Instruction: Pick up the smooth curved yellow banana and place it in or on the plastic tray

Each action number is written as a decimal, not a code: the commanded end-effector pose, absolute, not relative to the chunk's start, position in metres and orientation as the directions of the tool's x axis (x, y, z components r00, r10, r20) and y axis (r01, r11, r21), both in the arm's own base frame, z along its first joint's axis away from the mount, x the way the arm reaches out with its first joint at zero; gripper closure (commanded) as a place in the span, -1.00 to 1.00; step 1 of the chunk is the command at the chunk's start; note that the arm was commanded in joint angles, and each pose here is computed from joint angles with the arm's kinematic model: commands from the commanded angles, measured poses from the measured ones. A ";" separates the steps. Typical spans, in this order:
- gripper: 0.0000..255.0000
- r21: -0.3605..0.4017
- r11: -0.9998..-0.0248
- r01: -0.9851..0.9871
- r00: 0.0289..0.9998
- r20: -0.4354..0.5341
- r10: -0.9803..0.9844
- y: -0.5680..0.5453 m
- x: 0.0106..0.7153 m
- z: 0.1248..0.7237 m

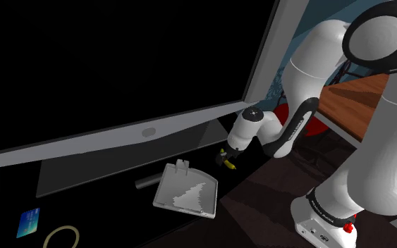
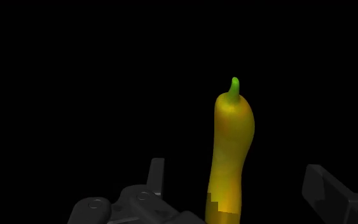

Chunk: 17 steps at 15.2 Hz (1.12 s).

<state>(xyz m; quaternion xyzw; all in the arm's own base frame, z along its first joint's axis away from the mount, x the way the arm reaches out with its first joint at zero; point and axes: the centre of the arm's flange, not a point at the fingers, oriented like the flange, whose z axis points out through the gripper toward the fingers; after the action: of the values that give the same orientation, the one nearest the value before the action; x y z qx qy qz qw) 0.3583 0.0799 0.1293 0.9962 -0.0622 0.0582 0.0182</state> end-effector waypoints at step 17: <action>1.00 0.029 -0.992 -0.126 0.986 0.118 -0.121 0.080 0.359 0.133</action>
<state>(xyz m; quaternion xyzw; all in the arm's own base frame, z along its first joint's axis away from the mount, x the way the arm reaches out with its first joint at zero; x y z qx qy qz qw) 0.3582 0.0797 0.1297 0.9962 -0.0621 0.0583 0.0183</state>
